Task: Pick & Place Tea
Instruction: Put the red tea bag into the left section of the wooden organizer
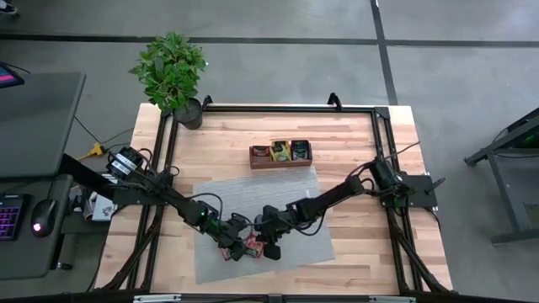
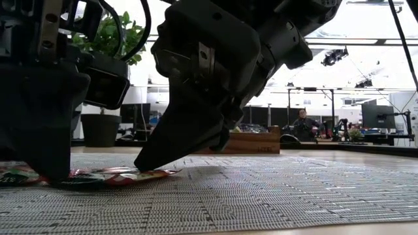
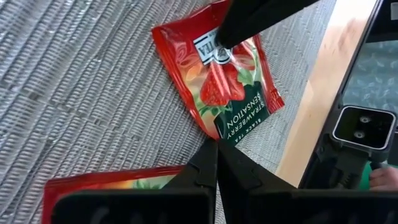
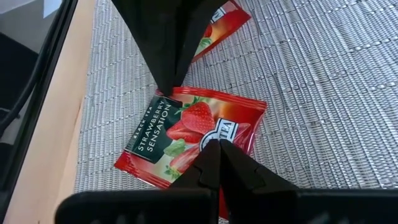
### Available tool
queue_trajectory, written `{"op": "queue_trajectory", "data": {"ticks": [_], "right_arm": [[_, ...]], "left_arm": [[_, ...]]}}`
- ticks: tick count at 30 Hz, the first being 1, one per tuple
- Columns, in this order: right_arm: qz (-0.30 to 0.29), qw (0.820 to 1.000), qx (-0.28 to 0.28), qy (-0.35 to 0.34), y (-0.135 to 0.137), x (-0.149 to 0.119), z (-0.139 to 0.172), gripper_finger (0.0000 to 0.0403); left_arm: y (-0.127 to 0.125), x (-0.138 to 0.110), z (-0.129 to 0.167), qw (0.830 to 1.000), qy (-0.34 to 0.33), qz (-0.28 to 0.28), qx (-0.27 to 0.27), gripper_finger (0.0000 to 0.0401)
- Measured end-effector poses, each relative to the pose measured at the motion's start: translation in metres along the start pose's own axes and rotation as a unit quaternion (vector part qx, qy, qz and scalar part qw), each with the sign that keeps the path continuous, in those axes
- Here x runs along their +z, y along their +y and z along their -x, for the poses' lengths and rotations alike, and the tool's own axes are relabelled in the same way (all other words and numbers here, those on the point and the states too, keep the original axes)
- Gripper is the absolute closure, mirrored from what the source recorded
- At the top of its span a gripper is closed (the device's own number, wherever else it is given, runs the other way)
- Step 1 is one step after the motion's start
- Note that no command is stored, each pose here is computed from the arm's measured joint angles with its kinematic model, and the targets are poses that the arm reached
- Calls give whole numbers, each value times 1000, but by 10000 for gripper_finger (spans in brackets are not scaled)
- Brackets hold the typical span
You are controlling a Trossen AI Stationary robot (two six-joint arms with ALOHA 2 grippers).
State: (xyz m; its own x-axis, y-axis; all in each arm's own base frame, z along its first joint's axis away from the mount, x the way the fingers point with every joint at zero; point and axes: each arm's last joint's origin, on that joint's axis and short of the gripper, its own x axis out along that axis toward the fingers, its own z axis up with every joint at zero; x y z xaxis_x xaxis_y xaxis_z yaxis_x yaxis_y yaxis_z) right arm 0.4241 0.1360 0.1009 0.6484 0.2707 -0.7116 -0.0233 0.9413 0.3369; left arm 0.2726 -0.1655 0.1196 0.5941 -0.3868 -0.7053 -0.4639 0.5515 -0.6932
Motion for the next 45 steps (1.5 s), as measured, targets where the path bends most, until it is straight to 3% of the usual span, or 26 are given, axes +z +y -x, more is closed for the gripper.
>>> {"op": "queue_trajectory", "data": {"ticks": [10,22,31,36,45], "right_arm": [[30,999,-17,-22,9,17,29,403],[53,997,-16,-48,20,42,77,403],[99,992,34,-72,27,62,120,398],[117,990,60,-59,22,62,118,354],[114,990,69,-48,14,63,115,209]], "left_arm": [[-12,3,9,999,-14,-27,-29,401],[-23,6,42,996,-30,-83,-20,401],[-24,7,55,988,-45,-147,-4,401],[-24,10,55,984,-60,-170,6,401],[-39,15,60,974,-76,-212,21,401]]}}
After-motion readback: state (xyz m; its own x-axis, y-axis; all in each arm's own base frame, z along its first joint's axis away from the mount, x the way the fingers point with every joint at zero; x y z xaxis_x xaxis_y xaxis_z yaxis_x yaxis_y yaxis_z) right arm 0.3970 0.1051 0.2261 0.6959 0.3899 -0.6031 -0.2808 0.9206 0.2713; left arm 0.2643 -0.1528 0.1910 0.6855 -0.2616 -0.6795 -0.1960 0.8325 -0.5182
